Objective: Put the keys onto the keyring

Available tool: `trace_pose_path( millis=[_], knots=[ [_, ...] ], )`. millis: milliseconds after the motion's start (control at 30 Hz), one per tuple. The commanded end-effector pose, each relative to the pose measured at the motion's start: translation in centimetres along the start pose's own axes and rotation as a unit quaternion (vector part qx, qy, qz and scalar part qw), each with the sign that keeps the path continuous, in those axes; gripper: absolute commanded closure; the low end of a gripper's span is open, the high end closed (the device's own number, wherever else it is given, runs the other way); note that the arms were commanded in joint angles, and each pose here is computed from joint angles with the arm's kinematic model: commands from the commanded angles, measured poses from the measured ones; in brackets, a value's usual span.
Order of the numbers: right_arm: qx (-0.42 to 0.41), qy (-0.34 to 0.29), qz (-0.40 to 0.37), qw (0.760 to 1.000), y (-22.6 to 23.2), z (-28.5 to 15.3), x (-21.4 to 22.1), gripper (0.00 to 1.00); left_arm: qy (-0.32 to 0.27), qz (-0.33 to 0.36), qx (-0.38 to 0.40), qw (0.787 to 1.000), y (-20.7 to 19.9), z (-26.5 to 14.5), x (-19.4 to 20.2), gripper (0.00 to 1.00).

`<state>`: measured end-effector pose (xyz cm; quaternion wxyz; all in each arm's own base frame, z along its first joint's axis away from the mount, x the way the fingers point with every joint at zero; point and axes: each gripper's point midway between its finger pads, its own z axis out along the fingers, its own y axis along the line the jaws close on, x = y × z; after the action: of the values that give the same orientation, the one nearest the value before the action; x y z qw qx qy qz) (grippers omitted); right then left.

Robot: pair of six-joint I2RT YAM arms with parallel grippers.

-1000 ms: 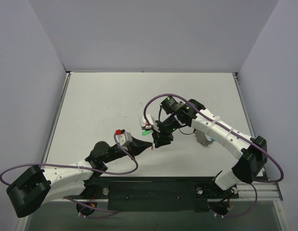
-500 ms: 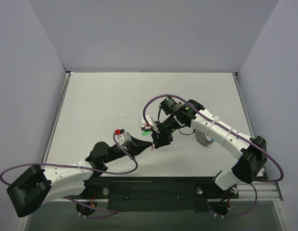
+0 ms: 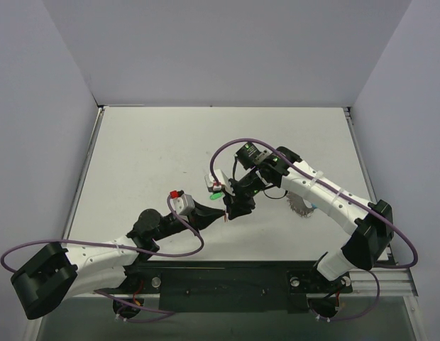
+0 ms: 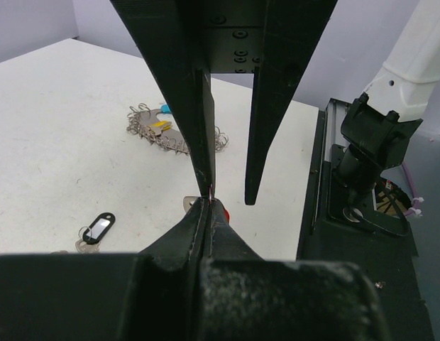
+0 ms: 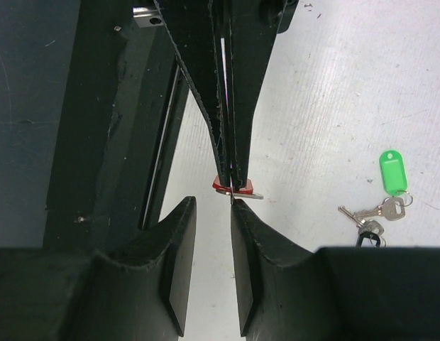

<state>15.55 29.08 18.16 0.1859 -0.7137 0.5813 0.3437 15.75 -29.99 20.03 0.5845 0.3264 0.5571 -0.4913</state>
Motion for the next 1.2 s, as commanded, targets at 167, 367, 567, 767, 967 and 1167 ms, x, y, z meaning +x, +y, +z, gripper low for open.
trace_pose_path(
  millis=[167,367,567,767,967,1167],
  knots=[
    [-0.001,-0.012,-0.002,1.000,-0.1,-0.2,-1.4,0.77,-0.030,0.003,0.030,0.999,-1.2,0.7,-1.9,1.00],
    [0.008,-0.012,0.003,1.000,-0.4,-0.3,-1.4,0.77,-0.028,0.002,0.030,0.999,-1.1,0.7,-1.8,1.00],
    [-0.004,-0.014,0.004,1.000,0.0,0.1,-1.3,0.88,-0.030,0.002,0.025,0.999,-1.0,0.7,-1.9,1.00],
    [-0.010,-0.013,0.004,1.000,0.0,0.4,-1.2,0.94,-0.030,0.001,0.023,0.999,-0.9,0.6,-1.8,1.00],
    [-0.014,-0.011,0.010,1.000,0.0,0.6,-1.1,1.00,-0.031,-0.004,0.027,0.999,-1.1,0.6,-1.8,1.00],
    [-0.012,-0.010,0.019,1.000,0.1,0.6,-1.0,1.00,-0.032,-0.012,0.026,0.999,-1.1,0.6,-1.8,1.00]
  ],
)
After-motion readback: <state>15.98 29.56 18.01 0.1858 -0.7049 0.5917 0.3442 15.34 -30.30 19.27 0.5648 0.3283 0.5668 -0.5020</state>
